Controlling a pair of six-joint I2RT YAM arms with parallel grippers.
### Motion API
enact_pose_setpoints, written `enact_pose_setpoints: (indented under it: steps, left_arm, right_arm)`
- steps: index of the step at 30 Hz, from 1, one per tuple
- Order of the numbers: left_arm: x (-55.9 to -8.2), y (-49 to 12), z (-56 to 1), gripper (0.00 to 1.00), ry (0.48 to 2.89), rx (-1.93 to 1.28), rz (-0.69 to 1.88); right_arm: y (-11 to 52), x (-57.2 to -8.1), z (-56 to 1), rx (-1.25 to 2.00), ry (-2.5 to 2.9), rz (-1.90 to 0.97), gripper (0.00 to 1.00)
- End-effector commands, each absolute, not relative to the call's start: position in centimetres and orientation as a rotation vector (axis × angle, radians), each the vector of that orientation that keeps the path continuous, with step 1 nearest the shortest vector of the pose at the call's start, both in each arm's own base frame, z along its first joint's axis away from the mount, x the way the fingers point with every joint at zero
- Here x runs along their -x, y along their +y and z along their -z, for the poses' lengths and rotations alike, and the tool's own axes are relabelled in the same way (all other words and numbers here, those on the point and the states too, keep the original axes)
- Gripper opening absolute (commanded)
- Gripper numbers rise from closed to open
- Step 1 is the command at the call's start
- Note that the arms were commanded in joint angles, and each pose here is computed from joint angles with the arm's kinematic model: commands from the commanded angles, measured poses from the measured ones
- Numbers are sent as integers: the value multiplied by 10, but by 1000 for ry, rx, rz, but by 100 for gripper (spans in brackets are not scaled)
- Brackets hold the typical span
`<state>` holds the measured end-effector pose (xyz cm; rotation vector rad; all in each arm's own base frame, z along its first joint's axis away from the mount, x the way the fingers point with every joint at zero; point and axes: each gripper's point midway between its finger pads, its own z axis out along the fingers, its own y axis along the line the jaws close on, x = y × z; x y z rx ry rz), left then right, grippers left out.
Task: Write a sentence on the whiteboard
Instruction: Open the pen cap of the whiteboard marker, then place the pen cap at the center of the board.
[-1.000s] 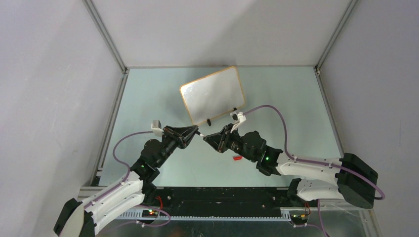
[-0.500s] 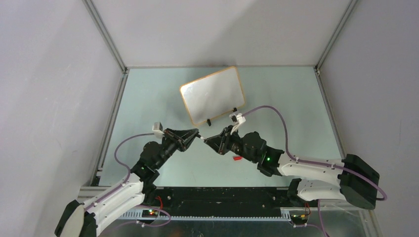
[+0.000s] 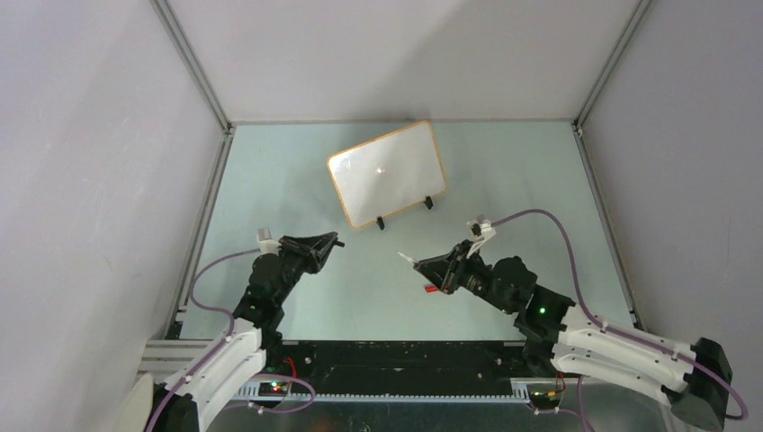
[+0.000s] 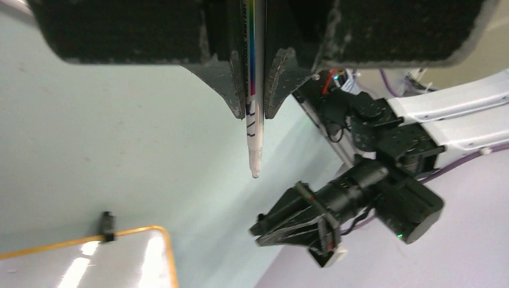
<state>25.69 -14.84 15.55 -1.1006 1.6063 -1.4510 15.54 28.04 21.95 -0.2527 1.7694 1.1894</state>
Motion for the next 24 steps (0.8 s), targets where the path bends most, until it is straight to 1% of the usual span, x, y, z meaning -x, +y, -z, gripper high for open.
enact_pose_setpoints:
  steps: [1,4,8,9,11,14,18,24]
  left_arm:
    - [-255,-149,-149,0,1733,929,1222]
    - [-249,-147,-129,0,1807,868,1065]
    - [-237,-152,-103,0,1906,775,952]
    - [-233,-154,-98,0,1930,748,934]
    - [-228,-152,-88,0,1974,690,857]
    - [-227,-149,-87,0,1981,629,781]
    - [-224,-145,-85,0,2020,536,672]
    - [-222,-150,-80,0,2059,444,629]
  right_arm:
    - [242,-174,-207,176,1803,-1005,0]
    - [218,-195,-208,120,1777,-891,0]
    - [205,-215,-201,95,1829,-814,0]
    - [204,-217,-190,102,1884,-790,0]
    - [205,-219,-188,107,1933,-812,0]
    - [207,-217,-189,73,1966,-900,0]
    - [197,-218,-192,9,1969,-904,0]
    - [180,-214,-196,-155,1972,-900,0]
